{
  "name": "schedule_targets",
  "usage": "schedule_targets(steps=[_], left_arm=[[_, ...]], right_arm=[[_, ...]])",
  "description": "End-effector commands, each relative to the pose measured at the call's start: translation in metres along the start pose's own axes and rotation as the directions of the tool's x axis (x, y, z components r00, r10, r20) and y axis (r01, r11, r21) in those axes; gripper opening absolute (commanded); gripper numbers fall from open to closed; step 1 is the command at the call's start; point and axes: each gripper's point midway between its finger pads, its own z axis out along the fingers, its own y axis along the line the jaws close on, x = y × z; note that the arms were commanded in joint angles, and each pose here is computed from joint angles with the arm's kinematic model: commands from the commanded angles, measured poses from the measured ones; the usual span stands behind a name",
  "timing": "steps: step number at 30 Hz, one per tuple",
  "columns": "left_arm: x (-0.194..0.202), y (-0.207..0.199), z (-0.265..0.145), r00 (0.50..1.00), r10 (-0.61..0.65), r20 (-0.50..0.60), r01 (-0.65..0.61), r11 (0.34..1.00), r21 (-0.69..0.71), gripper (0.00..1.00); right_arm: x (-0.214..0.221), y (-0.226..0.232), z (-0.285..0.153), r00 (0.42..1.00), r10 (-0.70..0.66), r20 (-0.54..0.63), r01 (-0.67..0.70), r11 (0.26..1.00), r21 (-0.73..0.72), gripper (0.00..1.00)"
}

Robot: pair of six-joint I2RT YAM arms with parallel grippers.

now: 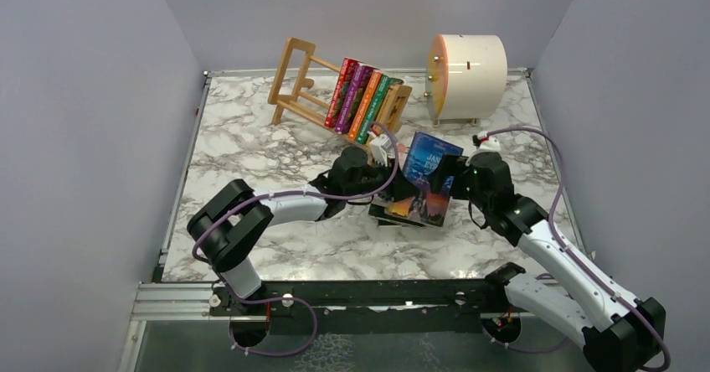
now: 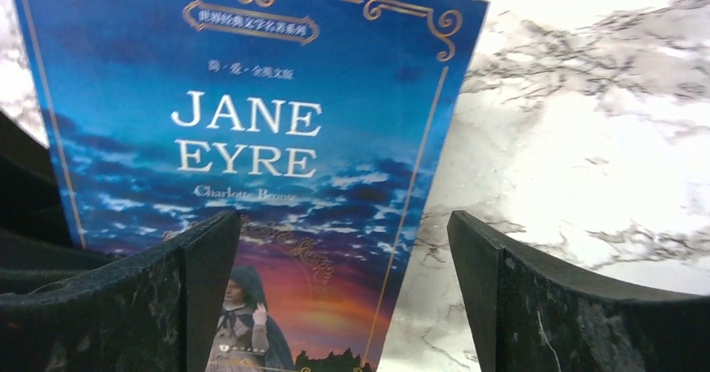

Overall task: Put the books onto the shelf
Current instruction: Pick up the book from the center of the board.

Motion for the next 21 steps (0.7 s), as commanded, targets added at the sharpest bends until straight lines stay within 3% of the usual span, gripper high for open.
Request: schedule_targets(steps=[1, 5, 12, 14, 21], left_arm=[[-0.085, -0.061, -0.010, 0.947, 0.248, 0.203, -0.262, 0.964, 0.045, 0.00], [-0.132, -0.068, -0.023, 0.887, 0.382, 0.260, -0.369, 0.924, -0.099, 0.00], [-0.237, -0.080, -0.068, 0.710, 0.608, 0.355, -0.474, 0.786, -0.398, 0.00], [-0.259, -0.080, -0.078, 0.679, 0.635, 0.368, -0.479, 0.763, -0.434, 0.00], [-0.280, -0.077, -0.091, 0.671, 0.628, 0.395, -0.472, 0.772, -0.425, 0.00]], right_arm=[[-0.021, -0.017, -0.014, 0.992, 0.065, 0.104, -0.076, 0.991, 0.106, 0.94], [-0.016, -0.020, -0.015, 0.994, 0.060, 0.096, -0.071, 0.991, 0.111, 0.94], [-0.006, -0.019, -0.014, 0.995, 0.067, 0.074, -0.074, 0.993, 0.087, 0.94], [-0.005, -0.018, -0.013, 0.995, 0.067, 0.074, -0.073, 0.994, 0.083, 0.94], [-0.002, -0.019, -0.009, 0.997, 0.051, 0.065, -0.057, 0.995, 0.085, 0.95]])
